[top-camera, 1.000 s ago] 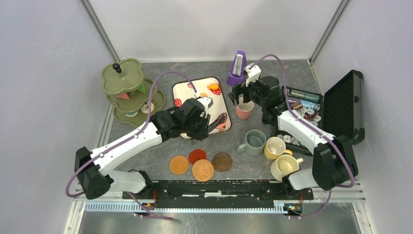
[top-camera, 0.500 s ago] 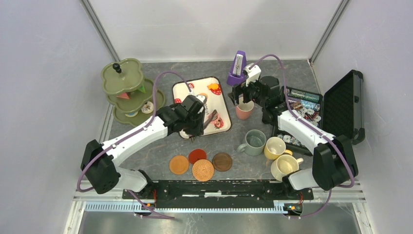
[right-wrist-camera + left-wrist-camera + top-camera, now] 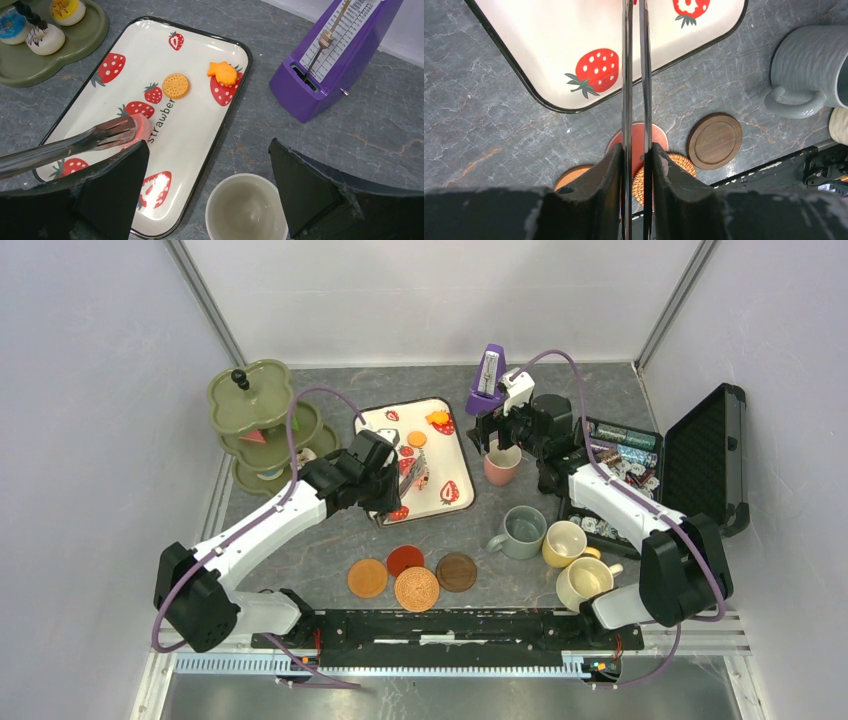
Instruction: Serve the afternoon tea
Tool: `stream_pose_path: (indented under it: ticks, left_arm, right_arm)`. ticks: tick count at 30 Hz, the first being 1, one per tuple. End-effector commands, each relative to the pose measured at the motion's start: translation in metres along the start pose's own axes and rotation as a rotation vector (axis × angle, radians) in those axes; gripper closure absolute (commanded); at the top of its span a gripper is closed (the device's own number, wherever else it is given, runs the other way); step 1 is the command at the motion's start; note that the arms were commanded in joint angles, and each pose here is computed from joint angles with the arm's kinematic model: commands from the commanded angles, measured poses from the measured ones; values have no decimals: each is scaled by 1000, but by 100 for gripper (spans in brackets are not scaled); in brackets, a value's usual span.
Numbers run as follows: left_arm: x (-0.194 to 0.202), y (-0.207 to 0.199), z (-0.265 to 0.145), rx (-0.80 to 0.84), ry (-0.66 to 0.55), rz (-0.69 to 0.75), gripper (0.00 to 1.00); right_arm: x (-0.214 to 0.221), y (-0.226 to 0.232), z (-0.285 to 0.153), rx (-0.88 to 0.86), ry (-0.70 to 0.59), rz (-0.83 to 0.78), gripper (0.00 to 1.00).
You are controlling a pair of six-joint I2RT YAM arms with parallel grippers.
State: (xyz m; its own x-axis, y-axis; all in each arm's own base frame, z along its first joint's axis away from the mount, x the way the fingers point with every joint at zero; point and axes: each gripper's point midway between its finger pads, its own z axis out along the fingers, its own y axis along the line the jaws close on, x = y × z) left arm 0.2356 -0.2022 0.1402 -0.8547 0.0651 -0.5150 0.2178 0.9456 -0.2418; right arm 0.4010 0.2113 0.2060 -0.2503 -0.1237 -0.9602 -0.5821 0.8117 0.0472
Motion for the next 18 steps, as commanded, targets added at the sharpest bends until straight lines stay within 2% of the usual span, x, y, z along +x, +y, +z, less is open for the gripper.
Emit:
stream_pose_path:
  ticks: [1, 8, 18]
  left_arm:
    - [-31, -12, -25, 41, -113, -31, 68]
    - [-37, 3, -37, 6, -154, -58, 71]
    - [-29, 11, -16, -17, -112, -66, 73]
  right_arm:
    - [-26, 2, 3, -12, -63, -9, 2]
    - [-27, 2, 3, -15, -67, -9, 2]
    - [-28, 3, 2, -16, -70, -9, 2]
